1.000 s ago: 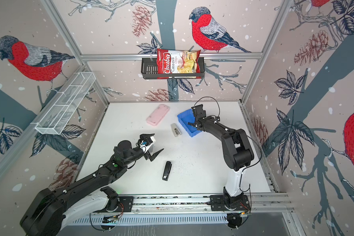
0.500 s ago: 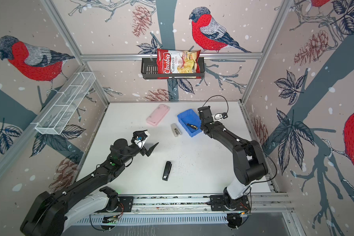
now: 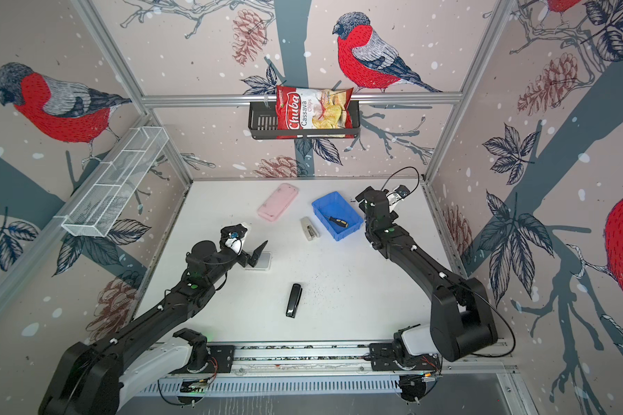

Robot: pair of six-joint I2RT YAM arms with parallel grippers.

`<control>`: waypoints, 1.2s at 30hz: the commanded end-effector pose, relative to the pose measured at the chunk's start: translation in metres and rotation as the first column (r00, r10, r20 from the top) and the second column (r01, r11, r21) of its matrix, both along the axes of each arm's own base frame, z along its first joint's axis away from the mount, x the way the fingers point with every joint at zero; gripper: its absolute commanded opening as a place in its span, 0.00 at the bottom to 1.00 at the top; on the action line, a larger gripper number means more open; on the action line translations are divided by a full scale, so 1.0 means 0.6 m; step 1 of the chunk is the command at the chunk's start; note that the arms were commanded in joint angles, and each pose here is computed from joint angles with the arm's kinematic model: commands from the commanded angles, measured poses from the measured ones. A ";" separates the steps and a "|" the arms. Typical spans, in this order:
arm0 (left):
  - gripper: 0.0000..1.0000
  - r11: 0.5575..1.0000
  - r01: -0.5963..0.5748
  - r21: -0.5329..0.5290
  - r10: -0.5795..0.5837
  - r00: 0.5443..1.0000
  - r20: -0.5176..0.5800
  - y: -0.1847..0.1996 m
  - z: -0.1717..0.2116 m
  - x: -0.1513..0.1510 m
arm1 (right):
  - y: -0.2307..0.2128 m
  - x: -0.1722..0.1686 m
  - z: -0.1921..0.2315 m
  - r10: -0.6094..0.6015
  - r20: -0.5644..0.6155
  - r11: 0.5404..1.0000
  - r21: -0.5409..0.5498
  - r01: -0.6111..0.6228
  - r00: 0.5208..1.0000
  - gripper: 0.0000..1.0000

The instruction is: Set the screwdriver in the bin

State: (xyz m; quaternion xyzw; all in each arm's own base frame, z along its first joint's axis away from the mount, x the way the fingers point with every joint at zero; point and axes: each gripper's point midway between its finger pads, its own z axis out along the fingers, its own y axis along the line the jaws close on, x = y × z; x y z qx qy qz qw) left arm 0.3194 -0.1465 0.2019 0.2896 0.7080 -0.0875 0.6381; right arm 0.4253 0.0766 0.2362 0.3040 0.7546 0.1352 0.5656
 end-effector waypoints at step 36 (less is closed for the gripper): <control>0.98 0.769 -0.612 -0.182 0.622 0.783 -0.006 0.259 -0.086 0.046 | -0.211 -0.089 -0.140 -0.051 0.000 0.848 -0.529 0.043 0.999 1.00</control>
